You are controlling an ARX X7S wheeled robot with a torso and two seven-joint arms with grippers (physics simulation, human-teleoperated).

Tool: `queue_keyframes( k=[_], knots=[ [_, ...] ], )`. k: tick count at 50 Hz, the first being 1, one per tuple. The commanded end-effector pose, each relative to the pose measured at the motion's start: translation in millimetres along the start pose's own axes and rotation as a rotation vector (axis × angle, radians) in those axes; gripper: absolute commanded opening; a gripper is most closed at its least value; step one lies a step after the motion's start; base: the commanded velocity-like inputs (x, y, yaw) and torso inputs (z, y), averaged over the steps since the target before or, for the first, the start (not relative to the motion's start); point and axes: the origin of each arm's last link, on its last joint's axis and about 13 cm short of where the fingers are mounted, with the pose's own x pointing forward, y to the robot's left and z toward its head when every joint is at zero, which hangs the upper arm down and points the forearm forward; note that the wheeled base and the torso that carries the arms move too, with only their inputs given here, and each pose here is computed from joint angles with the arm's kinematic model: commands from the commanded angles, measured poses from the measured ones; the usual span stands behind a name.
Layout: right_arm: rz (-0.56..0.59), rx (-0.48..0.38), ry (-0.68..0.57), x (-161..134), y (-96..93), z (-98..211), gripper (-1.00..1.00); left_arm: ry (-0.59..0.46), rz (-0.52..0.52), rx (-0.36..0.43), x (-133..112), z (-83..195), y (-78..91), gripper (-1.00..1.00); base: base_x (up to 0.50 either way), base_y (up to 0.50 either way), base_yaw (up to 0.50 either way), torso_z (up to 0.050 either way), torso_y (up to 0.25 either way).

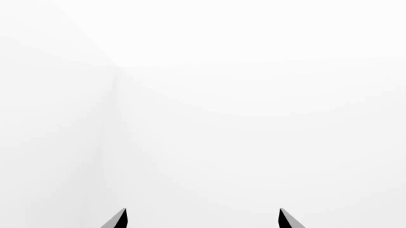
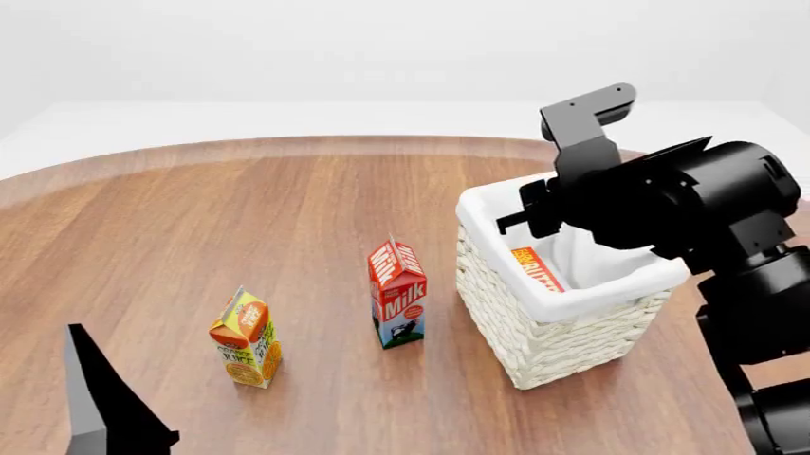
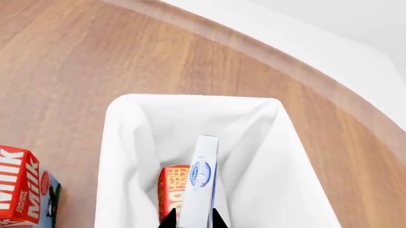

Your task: Pick up the cream cheese box and the butter, and put them in the basket.

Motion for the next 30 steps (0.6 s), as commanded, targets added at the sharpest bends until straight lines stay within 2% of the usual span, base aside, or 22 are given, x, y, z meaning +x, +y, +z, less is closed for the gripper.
queue_keyframes(
  k=[1, 18, 30],
  knots=[
    [-0.052, -0.005, 0.006, 3.0, -5.4, 1.4, 1.0, 0.001, 0.0, 0.001, 0.3, 0.2, -0.5, 1.0, 0.0, 0.0, 0.0, 0.0, 0.0],
    [-0.06, -0.01, 0.008, 0.5, -2.9, 5.2, 1.0, -0.002, 0.001, -0.001, 0.3, -0.6, 0.4, 1.0, 0.0, 0.0, 0.0, 0.0, 0.0],
    [-0.058, -0.003, -0.047, -11.3, -3.9, 7.4, 1.0, -0.001, 0.002, 0.0, 1.0, 3.3, -1.1, 1.0, 0.0, 0.0, 0.0, 0.0, 0.0]
  ],
)
